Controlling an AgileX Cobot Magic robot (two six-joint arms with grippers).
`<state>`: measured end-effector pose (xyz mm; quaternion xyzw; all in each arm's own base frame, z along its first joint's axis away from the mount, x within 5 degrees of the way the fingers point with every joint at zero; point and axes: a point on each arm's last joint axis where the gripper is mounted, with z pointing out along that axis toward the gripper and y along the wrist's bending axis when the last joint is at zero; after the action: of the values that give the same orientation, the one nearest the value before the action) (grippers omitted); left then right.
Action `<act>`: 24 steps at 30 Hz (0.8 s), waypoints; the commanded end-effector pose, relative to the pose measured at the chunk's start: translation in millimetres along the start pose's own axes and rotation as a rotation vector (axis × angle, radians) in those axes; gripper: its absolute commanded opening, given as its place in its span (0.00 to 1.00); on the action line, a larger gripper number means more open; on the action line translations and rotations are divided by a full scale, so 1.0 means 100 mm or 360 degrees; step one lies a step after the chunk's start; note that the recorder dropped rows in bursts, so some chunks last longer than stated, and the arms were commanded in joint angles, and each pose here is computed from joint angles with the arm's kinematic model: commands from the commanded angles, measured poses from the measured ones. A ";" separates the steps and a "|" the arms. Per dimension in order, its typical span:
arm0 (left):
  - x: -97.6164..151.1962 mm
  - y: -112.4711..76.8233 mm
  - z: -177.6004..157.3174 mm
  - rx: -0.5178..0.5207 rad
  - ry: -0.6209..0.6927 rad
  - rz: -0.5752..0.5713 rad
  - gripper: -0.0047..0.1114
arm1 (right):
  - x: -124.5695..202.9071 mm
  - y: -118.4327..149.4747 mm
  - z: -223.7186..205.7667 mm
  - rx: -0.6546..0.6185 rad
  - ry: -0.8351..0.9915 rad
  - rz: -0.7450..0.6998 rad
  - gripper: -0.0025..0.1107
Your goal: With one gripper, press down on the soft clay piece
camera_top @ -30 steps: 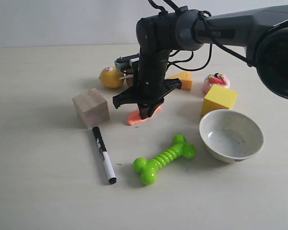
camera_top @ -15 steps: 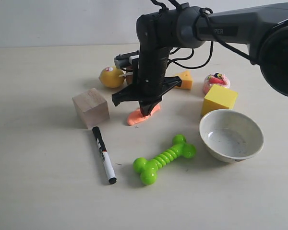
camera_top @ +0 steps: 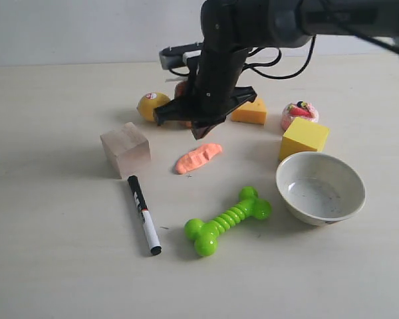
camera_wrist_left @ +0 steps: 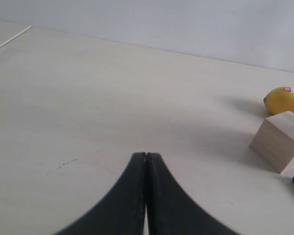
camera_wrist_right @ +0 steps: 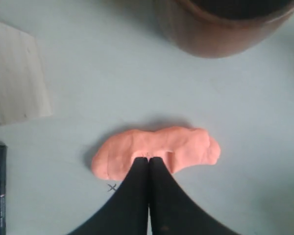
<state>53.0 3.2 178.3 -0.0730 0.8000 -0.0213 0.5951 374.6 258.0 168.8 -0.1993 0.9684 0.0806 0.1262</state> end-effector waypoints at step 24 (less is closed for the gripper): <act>-0.02 0.00 -0.01 0.0002 -0.0028 -0.0007 0.04 | 1.17 -0.22 -2.44 0.0006 -0.1310 -0.0122 0.02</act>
<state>53.0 3.2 178.3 -0.0730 0.8000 -0.0213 0.5951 234.8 150.4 355.6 -0.1802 0.8455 0.1492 0.4800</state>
